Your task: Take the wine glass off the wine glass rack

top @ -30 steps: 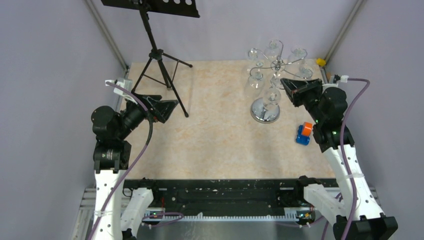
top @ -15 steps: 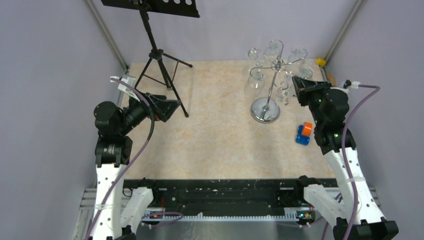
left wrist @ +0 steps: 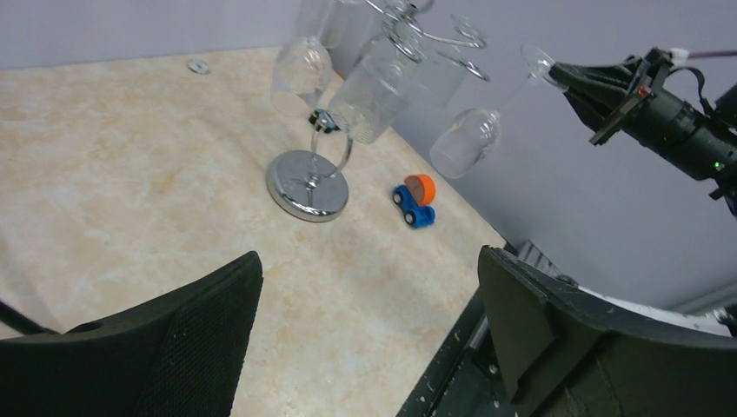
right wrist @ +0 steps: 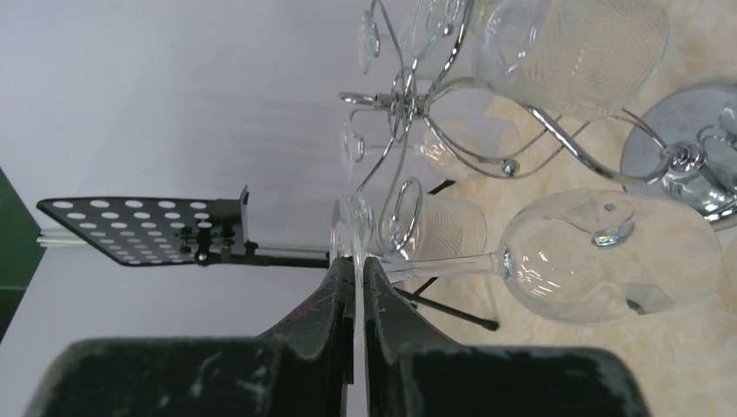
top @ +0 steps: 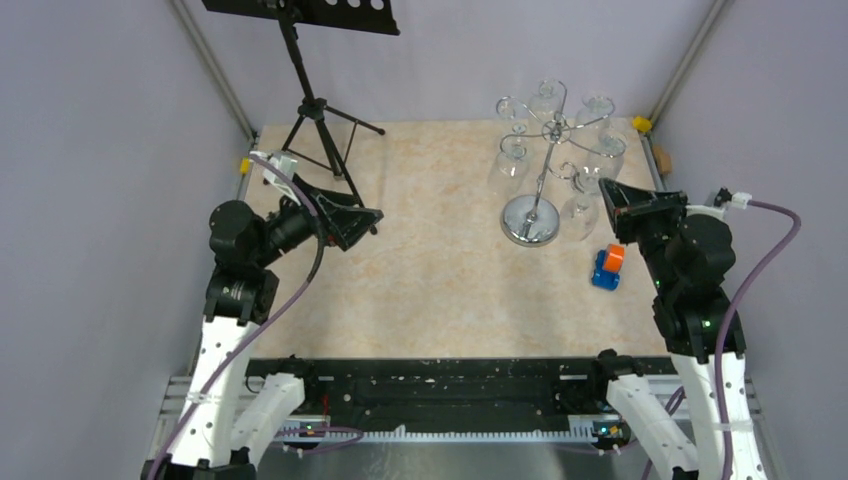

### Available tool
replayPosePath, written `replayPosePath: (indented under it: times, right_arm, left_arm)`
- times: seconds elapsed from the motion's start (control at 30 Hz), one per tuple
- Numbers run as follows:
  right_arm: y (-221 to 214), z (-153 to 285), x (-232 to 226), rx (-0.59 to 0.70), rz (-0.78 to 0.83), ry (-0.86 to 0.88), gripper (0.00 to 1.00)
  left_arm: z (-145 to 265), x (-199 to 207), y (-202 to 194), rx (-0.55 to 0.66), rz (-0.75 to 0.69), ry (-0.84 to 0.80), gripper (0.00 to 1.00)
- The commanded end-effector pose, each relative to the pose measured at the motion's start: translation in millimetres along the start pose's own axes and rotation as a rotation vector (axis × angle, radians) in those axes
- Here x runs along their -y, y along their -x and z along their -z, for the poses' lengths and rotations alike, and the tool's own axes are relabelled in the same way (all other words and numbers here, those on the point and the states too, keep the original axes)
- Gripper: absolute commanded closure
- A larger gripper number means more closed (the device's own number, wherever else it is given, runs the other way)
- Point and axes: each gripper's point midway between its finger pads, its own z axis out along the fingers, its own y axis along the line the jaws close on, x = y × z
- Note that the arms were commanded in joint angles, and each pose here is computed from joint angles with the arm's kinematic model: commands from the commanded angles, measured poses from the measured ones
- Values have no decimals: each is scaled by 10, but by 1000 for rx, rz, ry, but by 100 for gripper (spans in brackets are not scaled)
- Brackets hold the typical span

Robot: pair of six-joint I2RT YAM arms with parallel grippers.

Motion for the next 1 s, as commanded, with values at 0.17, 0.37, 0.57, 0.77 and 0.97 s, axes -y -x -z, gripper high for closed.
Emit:
replayPosePath:
  times: [0.17,0.37,0.57,0.77,0.97]
  right_arm:
    - [-304,641,-315,-217,-74,165,100]
    - [-685,701,-340,-447,-179,262,100]
    - [-773,748,-537,-531,-173,371,100]
    - [-869,705,-660,-587,-192,387,100]
    - [-1384,707,-879,-719,-159,425,100]
  left_arm:
    - [-404,557,-278,-64,-102,-255,3]
    - [-696,709,-439,-75,-217,-313,6]
    - [-826,962,-530,-100,-268,-450,6]
    - [-955,1095,-560,-81,-311,-507,6]
    - [-911,1024,-426,-73,-387,-427,7]
